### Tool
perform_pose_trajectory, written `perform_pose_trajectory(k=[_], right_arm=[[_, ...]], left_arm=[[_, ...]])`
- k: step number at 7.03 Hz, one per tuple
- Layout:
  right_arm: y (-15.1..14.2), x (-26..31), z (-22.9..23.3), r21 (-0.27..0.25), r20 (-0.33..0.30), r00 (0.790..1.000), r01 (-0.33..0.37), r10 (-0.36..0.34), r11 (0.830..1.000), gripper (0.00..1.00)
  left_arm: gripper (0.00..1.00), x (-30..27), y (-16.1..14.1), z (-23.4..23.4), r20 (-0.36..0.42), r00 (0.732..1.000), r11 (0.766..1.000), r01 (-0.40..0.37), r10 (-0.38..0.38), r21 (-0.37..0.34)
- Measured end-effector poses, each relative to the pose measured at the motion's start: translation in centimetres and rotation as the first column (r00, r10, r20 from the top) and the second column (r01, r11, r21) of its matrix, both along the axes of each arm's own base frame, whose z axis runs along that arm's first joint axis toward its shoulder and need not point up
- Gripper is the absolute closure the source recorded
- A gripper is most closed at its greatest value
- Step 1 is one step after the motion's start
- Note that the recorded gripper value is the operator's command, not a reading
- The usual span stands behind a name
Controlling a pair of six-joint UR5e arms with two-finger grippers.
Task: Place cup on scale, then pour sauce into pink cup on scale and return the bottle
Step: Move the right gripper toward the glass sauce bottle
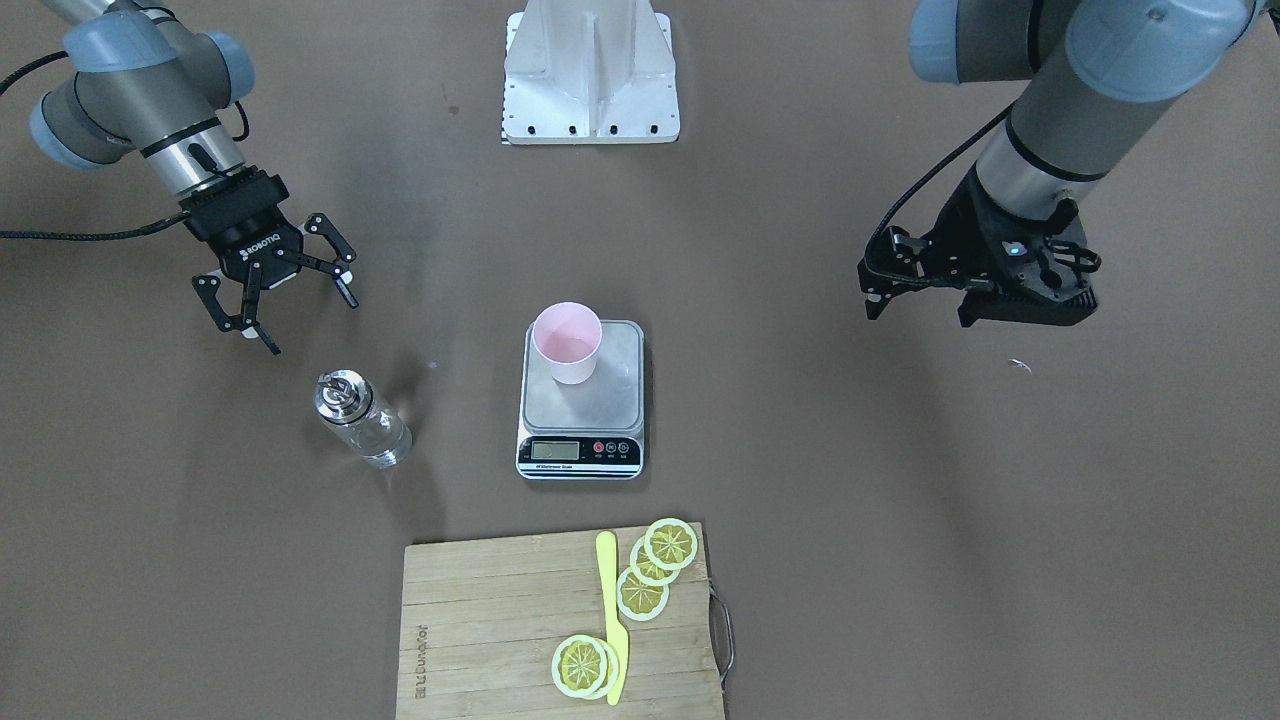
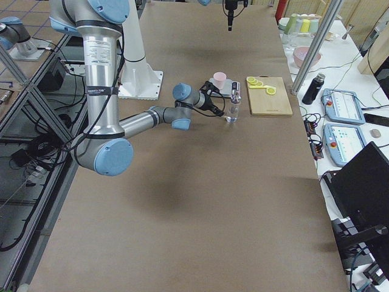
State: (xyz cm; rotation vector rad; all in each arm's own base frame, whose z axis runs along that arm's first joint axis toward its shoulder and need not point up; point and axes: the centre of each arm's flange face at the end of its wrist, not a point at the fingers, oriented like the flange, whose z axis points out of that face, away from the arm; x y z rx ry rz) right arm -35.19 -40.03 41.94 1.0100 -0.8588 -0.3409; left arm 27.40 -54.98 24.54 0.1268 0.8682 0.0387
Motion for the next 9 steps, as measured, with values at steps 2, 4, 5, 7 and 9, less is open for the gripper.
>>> perform_pose_trajectory(k=[2,4,5,7,9], right_arm=[[-1.1,-1.4,0.2,-0.003,0.008,0.999,-0.047,0.047,0.999,0.00],[-1.7,-3.2,0.1,-0.017,0.022,0.997,-0.068,0.068,0.998,0.00],[-1.9,-3.7,-0.3,-0.016,0.029,0.997,-0.069,0.070,0.997,0.00],[-2.0,-4.3,-0.4,-0.021,0.037,0.997,-0.071,0.071,0.997,0.00],[-2.2,-4.7,1.4,-0.016,0.051,0.996,-0.070,0.071,0.997,0.00]], left_arm=[[0.03,0.0,0.0,0.0,0.001,1.000,1.000,0.001,-0.001,0.002],[0.03,-0.1,0.0,-0.1,0.001,1.000,1.000,0.002,-0.002,0.003],[0.03,-0.1,0.0,-0.1,0.001,1.000,1.000,0.002,-0.002,0.003],[0.03,-0.1,0.0,-0.1,0.001,1.000,1.000,0.002,-0.002,0.003],[0.03,-0.1,0.0,0.0,0.002,1.000,1.000,0.003,-0.003,0.003]])
